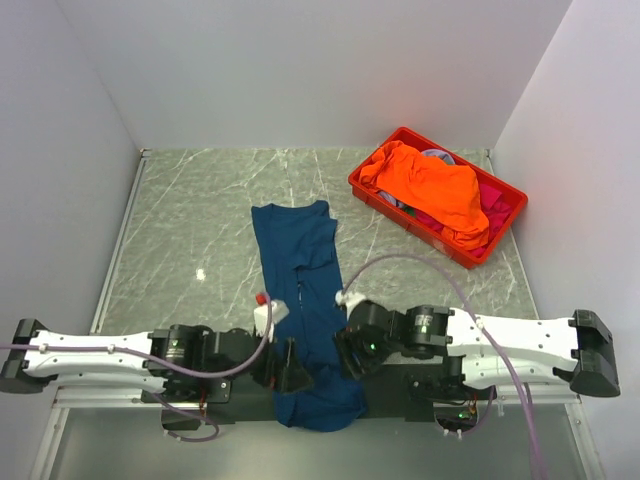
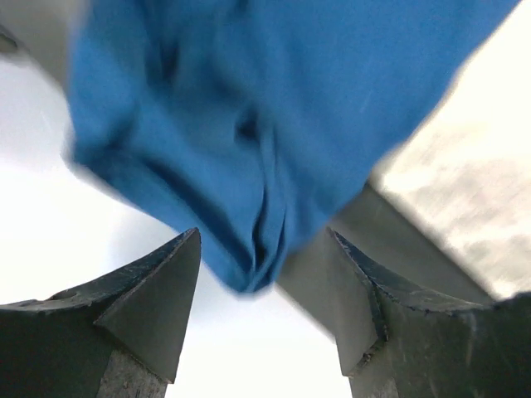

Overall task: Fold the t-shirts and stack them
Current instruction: Fold the tshirt

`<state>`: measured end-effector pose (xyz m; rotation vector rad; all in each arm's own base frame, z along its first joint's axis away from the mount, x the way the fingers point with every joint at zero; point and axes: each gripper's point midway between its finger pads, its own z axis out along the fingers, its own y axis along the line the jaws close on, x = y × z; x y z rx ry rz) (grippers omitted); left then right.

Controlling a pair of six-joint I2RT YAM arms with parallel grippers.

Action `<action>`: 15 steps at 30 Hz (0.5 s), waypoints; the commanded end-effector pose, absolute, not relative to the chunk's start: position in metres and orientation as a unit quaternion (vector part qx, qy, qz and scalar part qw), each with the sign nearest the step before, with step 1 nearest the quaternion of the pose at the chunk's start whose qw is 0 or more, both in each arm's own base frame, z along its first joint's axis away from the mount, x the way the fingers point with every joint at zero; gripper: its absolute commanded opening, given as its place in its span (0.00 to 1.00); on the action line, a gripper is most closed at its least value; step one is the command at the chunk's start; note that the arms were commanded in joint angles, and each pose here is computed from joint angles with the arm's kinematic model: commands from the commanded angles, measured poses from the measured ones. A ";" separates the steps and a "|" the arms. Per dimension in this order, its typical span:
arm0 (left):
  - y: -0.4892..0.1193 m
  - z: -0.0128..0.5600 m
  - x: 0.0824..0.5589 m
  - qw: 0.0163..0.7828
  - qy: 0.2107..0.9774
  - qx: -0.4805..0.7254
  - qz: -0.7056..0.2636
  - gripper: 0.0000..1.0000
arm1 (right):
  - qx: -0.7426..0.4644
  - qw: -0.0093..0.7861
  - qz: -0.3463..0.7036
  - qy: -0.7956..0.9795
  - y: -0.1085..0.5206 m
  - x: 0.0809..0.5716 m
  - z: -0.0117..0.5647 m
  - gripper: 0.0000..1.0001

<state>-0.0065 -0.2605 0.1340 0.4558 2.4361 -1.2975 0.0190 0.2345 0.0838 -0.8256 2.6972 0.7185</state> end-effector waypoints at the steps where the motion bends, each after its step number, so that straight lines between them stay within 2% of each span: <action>1: -0.259 0.132 0.061 0.289 0.878 0.084 -0.373 0.99 | -0.224 0.229 0.267 0.909 0.262 0.080 0.116 0.68; 2: -0.258 0.122 0.084 0.304 0.886 0.061 -0.344 0.99 | -0.214 0.246 0.275 0.905 0.269 0.092 0.120 0.68; 4: -0.266 0.121 0.109 0.317 0.881 0.040 -0.350 0.99 | -0.198 0.271 0.256 0.906 0.272 0.124 0.117 0.68; 6: -0.248 0.103 0.149 0.339 0.892 -0.007 -0.300 0.99 | -0.178 0.303 0.252 0.902 0.282 0.155 0.126 0.67; 10: -0.229 0.093 0.205 0.380 0.889 -0.055 -0.248 0.99 | -0.186 0.300 0.217 0.910 0.304 0.198 0.101 0.65; 15: -0.231 0.087 0.247 0.395 0.882 -0.058 -0.251 0.99 | -0.172 0.299 0.196 0.918 0.324 0.247 0.085 0.63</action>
